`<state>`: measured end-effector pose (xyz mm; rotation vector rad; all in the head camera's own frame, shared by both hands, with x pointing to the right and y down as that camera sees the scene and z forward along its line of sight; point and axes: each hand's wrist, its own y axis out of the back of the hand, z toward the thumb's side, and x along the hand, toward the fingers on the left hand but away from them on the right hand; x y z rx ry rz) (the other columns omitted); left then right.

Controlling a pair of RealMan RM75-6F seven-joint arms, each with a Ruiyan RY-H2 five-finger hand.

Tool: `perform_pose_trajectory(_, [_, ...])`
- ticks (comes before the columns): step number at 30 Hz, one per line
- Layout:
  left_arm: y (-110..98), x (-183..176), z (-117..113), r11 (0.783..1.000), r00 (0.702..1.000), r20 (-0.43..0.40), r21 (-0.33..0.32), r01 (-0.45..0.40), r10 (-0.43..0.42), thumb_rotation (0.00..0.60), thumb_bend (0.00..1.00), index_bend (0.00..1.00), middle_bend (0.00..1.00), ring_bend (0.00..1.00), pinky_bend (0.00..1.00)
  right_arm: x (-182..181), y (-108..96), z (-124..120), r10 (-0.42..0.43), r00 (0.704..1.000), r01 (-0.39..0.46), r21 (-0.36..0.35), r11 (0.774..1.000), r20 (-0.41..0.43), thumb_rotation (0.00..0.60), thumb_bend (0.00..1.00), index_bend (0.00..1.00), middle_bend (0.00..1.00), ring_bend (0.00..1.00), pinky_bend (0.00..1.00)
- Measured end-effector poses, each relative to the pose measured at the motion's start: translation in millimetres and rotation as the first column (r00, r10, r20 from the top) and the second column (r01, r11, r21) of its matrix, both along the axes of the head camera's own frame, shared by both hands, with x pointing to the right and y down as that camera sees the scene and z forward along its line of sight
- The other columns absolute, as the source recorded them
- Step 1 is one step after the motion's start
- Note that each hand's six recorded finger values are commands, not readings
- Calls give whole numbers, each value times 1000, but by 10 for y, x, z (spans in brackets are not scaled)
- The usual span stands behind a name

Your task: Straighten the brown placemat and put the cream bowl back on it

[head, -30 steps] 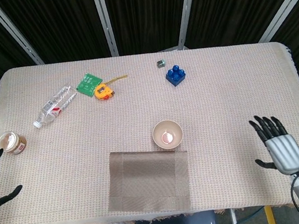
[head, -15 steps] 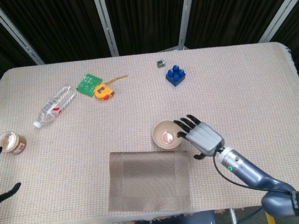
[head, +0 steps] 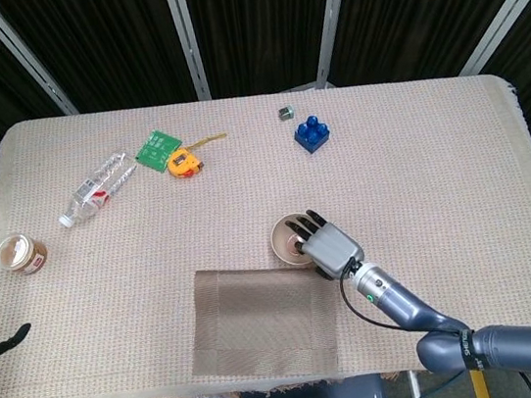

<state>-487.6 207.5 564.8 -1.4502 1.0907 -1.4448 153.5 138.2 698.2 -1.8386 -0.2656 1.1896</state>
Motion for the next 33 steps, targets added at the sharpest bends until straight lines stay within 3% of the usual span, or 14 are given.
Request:
perform_pose_trajectory(6, [-8, 19, 0, 1000, 1000, -5, 0, -4, 4, 600, 0, 0, 0, 0, 0, 51, -26, -1, 39, 999, -39, 8, 999, 25, 600, 304, 637, 0, 0, 0])
perform_pose_trajectory(13, [-9, 32, 1, 1000, 1000, -11, -3, -5, 5, 600, 0, 0, 0, 0, 0, 186, -114, -59, 112, 990, -113, 14, 993, 83, 600, 308, 654, 0, 0, 0])
perform_pose_trajectory(20, [-9, 33, 2, 1000, 1000, -19, -8, -5, 5, 600, 0, 0, 0, 0, 0, 635, -390, -320, 208, 970, -219, 87, 972, 122, 600, 307, 655, 0, 0, 0])
perform_pose_trajectory(23, [-10, 47, 5, 1000, 1000, -24, -11, -8, 8, 600, 0, 0, 0, 0, 0, 957, -520, -432, 248, 964, -259, 134, 957, 93, 600, 307, 654, 0, 0, 0])
perform_pose_trajectory(27, [-5, 77, 3, 1000, 999, -31, -12, -15, 14, 600, 0, 0, 0, 0, 0, 1564, -652, -491, 325, 945, -318, 180, 931, -11, 600, 308, 654, 0, 0, 0])
perform_pose_trajectory(33, [10, 138, 5, 999, 999, -36, -13, -30, 29, 600, 0, 0, 0, 0, 0, 2219, -575, -384, 398, 904, -375, 157, 914, -155, 600, 308, 653, 0, 0, 0])
